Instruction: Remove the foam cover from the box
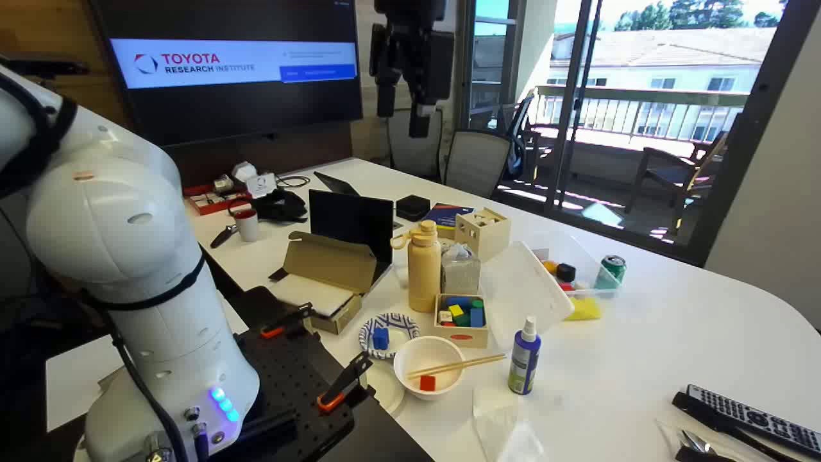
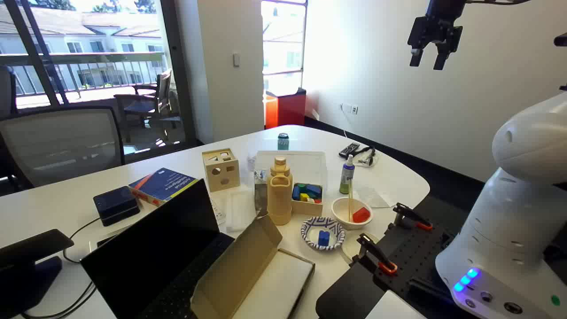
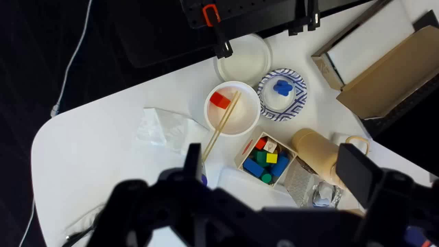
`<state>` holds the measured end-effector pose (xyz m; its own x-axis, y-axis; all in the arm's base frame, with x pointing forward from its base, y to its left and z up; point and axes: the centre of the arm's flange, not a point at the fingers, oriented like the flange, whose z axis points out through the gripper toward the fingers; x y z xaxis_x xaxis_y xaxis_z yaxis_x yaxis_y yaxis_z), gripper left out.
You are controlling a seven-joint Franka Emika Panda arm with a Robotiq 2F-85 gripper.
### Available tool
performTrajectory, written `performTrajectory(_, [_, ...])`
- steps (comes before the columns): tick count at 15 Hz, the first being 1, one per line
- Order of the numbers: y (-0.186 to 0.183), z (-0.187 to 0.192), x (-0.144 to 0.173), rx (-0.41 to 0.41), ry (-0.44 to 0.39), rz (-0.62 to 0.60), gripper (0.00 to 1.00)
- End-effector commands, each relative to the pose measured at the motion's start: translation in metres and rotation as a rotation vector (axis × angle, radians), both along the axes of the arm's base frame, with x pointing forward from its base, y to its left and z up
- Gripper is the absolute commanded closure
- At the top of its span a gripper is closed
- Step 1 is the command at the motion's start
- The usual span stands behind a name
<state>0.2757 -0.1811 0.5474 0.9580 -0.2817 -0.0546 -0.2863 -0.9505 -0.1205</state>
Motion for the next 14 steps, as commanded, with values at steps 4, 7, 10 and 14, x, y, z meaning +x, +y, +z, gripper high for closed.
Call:
performTrajectory(4, [-0.009,-0.044,0.030,0.053,-0.011,0.030,0.00])
performTrajectory(7, [0.012,-0.105,0.073,0.161,-0.053,0.120,0.00])
performTrajectory(10, [0.059,-0.168,0.109,0.293,-0.041,0.220,0.00])
performTrajectory(14, [0.132,-0.252,0.140,0.402,0.011,0.335,0.00])
